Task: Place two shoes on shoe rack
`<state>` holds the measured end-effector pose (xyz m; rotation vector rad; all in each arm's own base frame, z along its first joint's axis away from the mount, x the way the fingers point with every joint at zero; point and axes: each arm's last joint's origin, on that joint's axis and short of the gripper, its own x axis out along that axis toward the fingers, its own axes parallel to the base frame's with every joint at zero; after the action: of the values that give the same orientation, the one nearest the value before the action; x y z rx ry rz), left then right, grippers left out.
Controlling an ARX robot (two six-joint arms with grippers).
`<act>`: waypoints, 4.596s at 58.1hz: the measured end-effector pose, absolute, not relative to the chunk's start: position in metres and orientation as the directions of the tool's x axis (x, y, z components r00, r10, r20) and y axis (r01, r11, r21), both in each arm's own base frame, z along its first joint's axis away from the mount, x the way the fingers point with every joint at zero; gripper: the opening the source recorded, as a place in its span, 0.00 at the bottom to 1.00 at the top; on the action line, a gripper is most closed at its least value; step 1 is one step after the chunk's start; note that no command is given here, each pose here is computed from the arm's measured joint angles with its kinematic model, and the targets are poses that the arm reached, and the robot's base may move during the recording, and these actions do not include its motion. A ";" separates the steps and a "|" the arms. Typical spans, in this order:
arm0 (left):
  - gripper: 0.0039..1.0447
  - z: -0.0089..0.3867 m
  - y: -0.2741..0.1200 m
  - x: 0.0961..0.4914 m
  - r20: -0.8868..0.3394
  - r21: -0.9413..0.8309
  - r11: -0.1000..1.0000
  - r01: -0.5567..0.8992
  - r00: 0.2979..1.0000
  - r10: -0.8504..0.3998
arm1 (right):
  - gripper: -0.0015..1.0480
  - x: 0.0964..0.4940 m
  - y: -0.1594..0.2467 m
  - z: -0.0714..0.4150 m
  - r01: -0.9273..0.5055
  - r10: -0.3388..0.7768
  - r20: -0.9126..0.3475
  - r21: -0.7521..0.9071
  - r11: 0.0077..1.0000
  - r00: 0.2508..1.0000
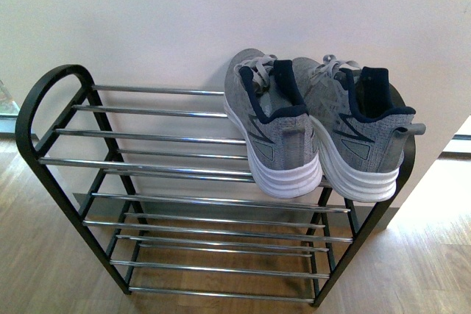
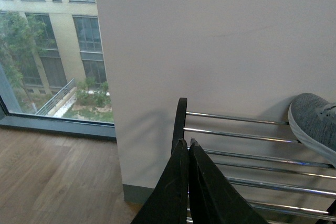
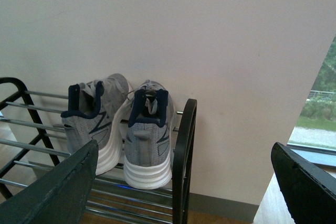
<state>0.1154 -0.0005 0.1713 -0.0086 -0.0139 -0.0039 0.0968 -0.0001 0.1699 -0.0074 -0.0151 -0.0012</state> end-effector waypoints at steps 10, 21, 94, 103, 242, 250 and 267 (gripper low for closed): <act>0.01 0.171 0.000 0.112 0.017 -0.009 1.000 0.004 1.000 -0.004 | 0.91 0.097 0.000 0.170 0.001 -0.001 0.015 -0.007 1.000 1.000; 0.01 0.171 0.000 0.109 0.015 -0.009 1.000 0.004 1.000 -0.004 | 0.91 0.097 0.000 0.170 0.001 -0.001 0.015 -0.007 1.000 1.000; 0.91 0.167 0.000 0.098 -0.002 -0.007 1.000 0.003 1.000 -0.003 | 0.91 0.097 0.000 0.170 0.001 -0.001 0.015 -0.007 1.000 1.000; 0.91 0.167 0.000 0.098 -0.002 -0.006 1.000 0.003 1.000 -0.003 | 0.91 0.097 0.000 0.170 0.001 -0.001 0.015 -0.007 1.000 1.000; 0.91 0.167 0.000 0.098 -0.002 -0.005 1.000 0.003 1.000 -0.003 | 0.91 0.097 0.000 0.170 0.001 -0.001 0.015 -0.007 1.000 1.000; 0.91 0.167 0.000 0.098 -0.002 -0.005 1.000 0.003 1.000 -0.003 | 0.91 0.097 0.000 0.170 0.001 -0.001 0.015 -0.007 1.000 1.000; 0.91 0.167 0.000 0.098 -0.002 -0.005 1.000 0.003 1.000 -0.003 | 0.91 0.097 0.000 0.170 0.001 -0.001 0.015 -0.007 1.000 1.000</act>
<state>0.0978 -0.0003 0.1671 -0.0051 0.0021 -0.0030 0.0968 -0.0001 0.1698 -0.0071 -0.0147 -0.0012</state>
